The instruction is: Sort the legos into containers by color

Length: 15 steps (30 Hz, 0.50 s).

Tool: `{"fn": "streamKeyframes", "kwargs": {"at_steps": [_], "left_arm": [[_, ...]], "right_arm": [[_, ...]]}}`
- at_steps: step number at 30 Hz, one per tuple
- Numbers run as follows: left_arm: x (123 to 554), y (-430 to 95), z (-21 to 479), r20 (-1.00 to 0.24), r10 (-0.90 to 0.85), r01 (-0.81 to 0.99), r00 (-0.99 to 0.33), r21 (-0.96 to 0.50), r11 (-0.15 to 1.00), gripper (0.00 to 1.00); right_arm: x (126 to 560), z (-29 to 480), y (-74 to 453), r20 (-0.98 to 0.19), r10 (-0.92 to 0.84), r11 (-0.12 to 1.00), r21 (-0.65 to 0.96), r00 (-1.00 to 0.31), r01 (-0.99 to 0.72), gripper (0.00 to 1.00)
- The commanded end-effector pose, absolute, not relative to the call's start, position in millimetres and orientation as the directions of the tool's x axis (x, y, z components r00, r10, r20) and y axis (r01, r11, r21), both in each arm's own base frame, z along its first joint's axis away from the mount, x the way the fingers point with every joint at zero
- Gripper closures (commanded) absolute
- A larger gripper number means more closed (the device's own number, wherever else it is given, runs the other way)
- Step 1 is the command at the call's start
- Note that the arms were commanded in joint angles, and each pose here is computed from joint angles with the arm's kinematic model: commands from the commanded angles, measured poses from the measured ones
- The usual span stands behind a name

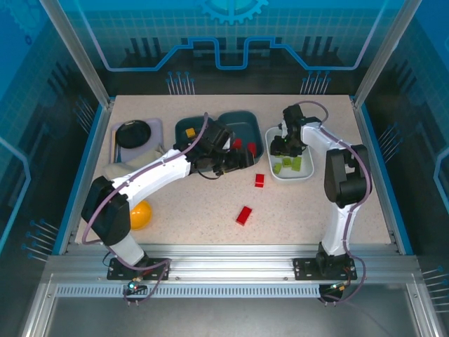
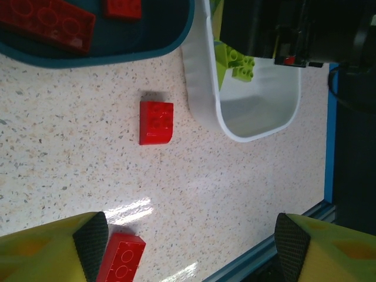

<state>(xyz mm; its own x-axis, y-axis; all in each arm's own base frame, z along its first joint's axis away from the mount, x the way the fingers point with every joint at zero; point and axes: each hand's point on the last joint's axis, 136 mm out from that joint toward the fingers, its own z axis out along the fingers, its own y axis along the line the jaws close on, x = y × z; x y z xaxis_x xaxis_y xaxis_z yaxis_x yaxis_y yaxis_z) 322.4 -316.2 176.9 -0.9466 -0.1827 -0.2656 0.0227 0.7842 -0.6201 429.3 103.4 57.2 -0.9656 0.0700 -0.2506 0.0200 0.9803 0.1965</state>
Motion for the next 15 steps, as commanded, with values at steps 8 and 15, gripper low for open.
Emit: {"fn": "streamKeyframes", "kwargs": {"at_steps": [8, 15], "left_arm": [[308.5, -315.2, 179.9, -0.264, -0.132, 0.054, -0.956, -0.596, 0.802, 0.23], [264.6, -317.2, 149.9, -0.217, 0.118, 0.205, -0.969, -0.436, 0.877, 0.30]], "right_arm": [[407.2, 125.0, 99.8, -0.397, 0.072, 0.991, 0.132, -0.915, 0.020, 0.41], [339.6, 168.8, 141.0, -0.531, 0.011, 0.988, 0.138, -0.847, -0.073, 0.41]]}}
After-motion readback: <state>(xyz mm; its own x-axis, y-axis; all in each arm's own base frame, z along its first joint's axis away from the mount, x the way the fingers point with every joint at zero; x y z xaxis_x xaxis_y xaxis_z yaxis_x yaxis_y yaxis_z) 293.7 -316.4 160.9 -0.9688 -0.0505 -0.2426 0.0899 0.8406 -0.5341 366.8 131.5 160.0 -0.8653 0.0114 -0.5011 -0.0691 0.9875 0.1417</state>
